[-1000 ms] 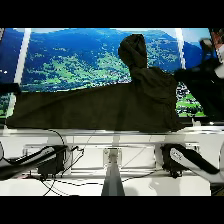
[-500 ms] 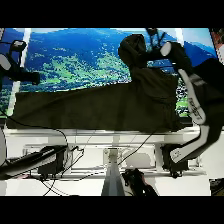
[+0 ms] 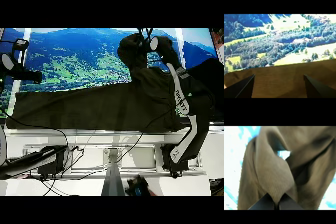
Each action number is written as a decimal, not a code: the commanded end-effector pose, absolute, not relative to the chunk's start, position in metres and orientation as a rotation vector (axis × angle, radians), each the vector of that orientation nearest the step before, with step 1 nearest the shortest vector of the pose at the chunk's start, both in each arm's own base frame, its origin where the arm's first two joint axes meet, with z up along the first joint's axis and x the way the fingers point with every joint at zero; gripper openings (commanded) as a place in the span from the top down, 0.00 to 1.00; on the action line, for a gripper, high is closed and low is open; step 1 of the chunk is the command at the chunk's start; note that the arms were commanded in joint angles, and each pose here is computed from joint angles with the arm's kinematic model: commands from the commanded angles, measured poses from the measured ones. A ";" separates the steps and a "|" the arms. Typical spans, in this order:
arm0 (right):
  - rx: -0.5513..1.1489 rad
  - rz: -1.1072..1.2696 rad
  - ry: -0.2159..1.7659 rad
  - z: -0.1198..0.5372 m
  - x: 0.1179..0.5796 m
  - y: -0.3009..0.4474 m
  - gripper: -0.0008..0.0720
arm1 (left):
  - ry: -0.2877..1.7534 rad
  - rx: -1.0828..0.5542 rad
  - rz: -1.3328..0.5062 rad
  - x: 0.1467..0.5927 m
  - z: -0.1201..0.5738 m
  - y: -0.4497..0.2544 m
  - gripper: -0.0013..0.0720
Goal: Fold the clothes and pants, and hang the long-sleeved shirts on hangers.
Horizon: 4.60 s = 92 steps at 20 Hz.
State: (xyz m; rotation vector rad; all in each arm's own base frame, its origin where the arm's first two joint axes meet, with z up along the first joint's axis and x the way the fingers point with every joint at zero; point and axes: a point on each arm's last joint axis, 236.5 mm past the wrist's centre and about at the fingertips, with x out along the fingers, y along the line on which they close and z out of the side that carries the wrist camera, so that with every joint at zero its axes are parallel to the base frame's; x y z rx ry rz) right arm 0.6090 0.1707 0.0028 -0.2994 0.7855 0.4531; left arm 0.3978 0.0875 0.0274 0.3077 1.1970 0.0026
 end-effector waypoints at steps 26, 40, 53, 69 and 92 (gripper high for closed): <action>-0.215 1.002 0.279 0.170 0.419 0.525 0.95 | 0.814 0.219 0.210 0.389 0.156 0.112 0.12; -0.287 0.784 0.751 0.050 0.517 0.355 0.39 | 1.216 -0.051 -0.261 0.376 0.034 0.009 0.12; -0.194 0.629 1.101 0.010 0.523 0.199 0.39 | 1.131 0.649 -0.815 0.381 -0.051 -0.184 0.11; -0.194 0.631 1.105 0.010 0.523 0.199 0.39 | 1.064 0.416 -0.323 0.456 -0.081 -0.161 0.83; 0.293 0.245 1.230 0.052 0.469 -0.082 0.95 | 0.539 0.006 0.165 0.490 0.211 0.057 0.96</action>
